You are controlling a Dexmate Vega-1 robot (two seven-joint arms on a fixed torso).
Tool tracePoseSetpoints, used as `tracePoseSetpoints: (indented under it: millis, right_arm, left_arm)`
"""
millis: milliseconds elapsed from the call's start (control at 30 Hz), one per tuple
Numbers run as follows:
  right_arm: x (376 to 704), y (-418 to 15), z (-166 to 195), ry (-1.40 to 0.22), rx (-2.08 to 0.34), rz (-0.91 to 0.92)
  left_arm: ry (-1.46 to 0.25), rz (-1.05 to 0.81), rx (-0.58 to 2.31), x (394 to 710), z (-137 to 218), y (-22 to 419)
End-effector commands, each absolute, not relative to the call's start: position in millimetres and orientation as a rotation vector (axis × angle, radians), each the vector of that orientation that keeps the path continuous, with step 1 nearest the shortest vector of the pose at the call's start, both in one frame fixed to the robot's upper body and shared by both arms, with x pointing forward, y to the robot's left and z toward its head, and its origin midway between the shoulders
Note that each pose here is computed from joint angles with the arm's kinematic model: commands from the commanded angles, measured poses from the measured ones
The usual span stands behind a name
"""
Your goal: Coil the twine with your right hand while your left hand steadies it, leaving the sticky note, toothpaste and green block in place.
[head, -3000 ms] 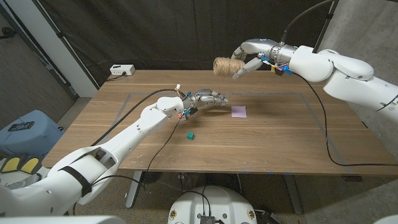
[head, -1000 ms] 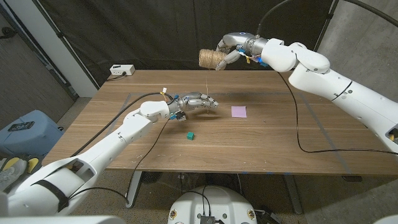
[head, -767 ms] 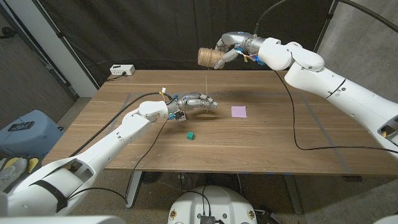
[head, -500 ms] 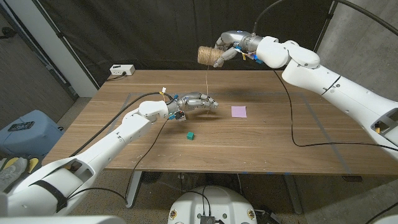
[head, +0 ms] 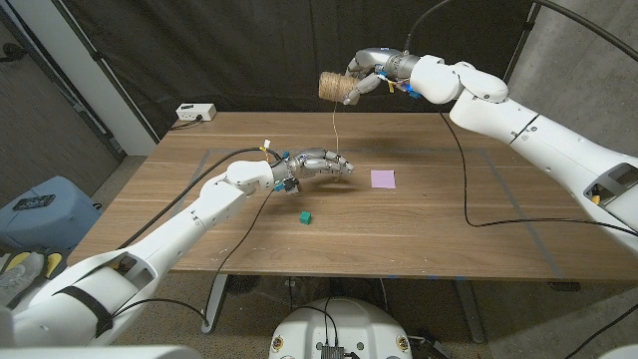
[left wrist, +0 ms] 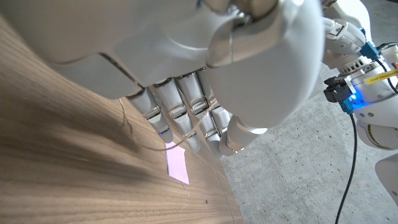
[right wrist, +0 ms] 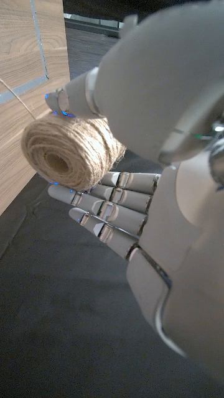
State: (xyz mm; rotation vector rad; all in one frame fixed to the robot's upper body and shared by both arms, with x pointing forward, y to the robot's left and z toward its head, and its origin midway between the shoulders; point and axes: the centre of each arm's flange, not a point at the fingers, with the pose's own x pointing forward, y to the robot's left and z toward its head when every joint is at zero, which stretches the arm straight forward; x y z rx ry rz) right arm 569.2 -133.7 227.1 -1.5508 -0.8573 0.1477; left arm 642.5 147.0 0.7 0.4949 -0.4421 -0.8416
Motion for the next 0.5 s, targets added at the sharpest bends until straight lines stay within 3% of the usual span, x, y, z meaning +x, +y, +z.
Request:
tracePoseSetpoints:
  millis: [33,500]
  right_arm:
    - [580,-141,233,-0.842,-1.541,0.143]
    - [594,-143,234,-0.828,-1.536,0.125]
  left_arm:
    - [-0.438,-0.863,0.493,642,0,136]
    - [-0.429,-0.885,0.482,633,-8,134]
